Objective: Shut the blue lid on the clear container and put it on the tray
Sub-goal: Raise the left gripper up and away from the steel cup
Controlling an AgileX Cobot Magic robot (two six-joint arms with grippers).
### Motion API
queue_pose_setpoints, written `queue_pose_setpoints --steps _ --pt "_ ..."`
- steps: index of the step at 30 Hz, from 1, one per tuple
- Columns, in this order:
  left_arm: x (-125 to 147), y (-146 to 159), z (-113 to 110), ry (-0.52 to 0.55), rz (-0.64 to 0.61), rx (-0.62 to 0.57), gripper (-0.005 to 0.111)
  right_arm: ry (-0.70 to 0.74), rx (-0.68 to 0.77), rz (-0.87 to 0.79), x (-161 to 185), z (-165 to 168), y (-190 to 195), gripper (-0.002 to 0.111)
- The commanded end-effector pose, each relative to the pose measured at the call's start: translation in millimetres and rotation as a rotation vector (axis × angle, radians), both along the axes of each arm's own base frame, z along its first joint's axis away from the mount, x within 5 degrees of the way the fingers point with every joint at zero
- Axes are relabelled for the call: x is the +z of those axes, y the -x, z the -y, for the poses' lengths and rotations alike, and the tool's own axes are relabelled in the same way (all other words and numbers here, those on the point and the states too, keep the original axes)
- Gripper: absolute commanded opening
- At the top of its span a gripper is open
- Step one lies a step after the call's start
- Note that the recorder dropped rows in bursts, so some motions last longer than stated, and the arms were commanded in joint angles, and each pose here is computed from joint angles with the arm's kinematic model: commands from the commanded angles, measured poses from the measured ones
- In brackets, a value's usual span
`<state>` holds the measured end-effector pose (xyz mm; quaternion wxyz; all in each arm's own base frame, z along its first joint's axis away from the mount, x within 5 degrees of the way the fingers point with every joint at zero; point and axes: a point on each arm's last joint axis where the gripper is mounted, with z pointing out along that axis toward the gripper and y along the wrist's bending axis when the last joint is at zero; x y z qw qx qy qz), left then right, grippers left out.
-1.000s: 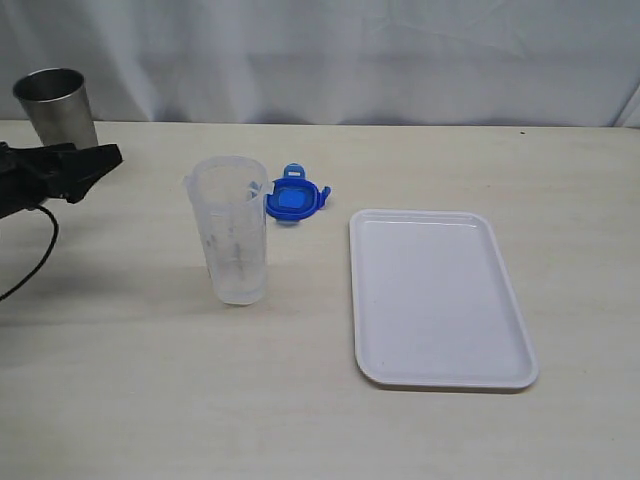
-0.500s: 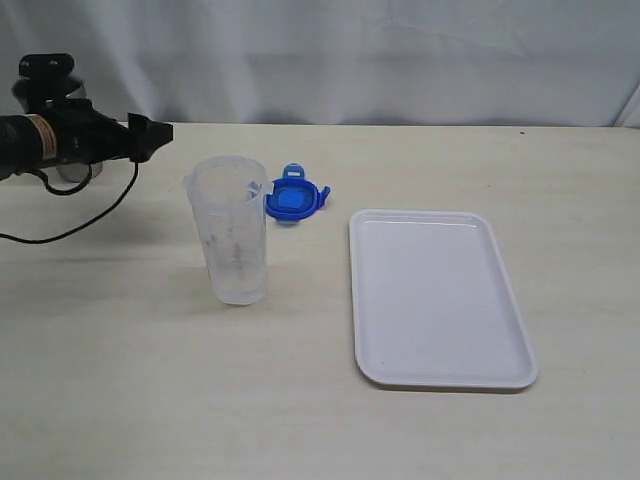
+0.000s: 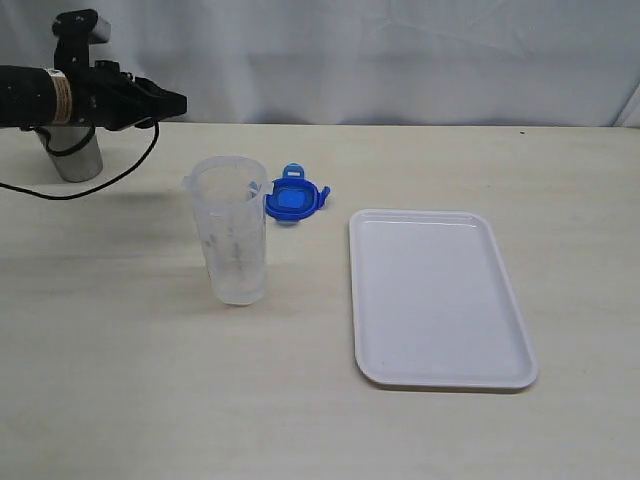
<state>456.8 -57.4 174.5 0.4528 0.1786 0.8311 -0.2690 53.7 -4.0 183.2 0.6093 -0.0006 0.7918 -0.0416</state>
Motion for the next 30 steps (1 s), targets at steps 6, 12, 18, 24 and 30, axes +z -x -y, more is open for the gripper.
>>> queue_pose_setpoints --steps 6,12,18,24,30 --pt "27.3 -4.6 13.1 0.166 -0.188 -0.013 0.030 0.000 0.001 0.003 -0.8 -0.1 0.3 0.004" --pt "45.3 -10.8 22.0 0.156 -0.116 -0.057 0.029 0.000 0.001 0.003 -0.8 -0.1 0.3 0.004" --pt "66.0 -11.6 39.4 0.166 -0.020 -0.122 0.029 0.000 0.001 0.003 -0.8 -0.1 0.3 0.004" --pt "93.6 -11.2 79.1 0.109 0.081 -0.191 0.026 0.000 0.001 0.003 -0.8 -0.1 0.3 0.004" --pt "111.0 -7.9 112.1 0.095 0.156 -0.217 0.000 0.000 0.001 0.003 -0.8 -0.1 0.3 0.004"
